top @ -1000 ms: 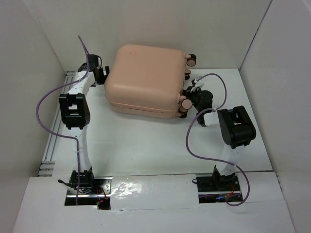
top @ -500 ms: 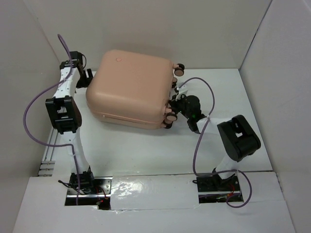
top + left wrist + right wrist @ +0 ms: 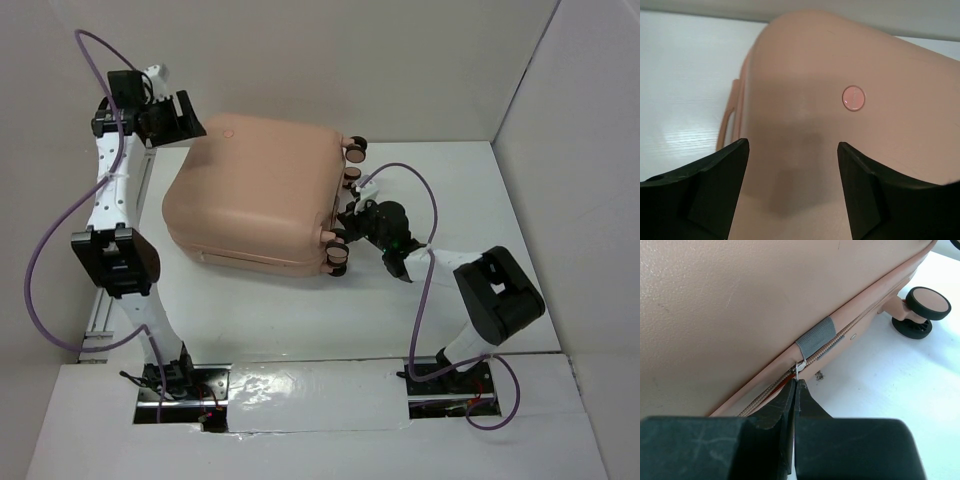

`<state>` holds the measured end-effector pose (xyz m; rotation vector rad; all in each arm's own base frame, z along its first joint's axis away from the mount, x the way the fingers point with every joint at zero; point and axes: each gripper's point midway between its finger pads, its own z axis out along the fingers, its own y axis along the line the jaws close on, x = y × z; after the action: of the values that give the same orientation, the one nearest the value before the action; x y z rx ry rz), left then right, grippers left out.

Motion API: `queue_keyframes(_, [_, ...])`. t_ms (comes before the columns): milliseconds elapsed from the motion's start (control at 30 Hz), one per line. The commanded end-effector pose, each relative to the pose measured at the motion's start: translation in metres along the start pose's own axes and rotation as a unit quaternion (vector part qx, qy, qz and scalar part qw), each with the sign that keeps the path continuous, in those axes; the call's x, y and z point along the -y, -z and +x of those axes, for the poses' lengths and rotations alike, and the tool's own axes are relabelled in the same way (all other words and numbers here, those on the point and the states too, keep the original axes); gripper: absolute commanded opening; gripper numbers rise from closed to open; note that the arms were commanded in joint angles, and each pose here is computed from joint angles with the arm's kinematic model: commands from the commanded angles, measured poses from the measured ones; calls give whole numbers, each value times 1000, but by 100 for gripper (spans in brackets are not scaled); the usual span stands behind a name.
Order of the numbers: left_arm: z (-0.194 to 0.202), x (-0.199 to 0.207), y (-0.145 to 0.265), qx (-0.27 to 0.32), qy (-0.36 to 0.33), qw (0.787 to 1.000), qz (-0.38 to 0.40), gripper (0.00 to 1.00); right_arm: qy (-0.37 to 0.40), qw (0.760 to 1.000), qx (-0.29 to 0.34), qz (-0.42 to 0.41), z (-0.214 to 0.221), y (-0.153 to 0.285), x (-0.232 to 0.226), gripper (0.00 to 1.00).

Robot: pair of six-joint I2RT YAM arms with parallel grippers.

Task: Pack the luggage

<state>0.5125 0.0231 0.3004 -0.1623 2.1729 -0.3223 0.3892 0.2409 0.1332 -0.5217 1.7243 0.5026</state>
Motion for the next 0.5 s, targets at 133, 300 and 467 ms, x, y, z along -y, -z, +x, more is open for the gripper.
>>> queue_keyframes(133, [10, 33, -1, -16, 45, 997, 55, 97, 16, 992, 120, -27, -83, 6, -19, 0])
queue_keyframes(300, [-8, 83, 50, 31, 32, 999, 13, 100, 28, 992, 106, -55, -80, 8, -60, 0])
queue_keyframes(467, [36, 132, 104, 24, 51, 998, -15, 100, 30, 991, 107, -78, -79, 18, -99, 0])
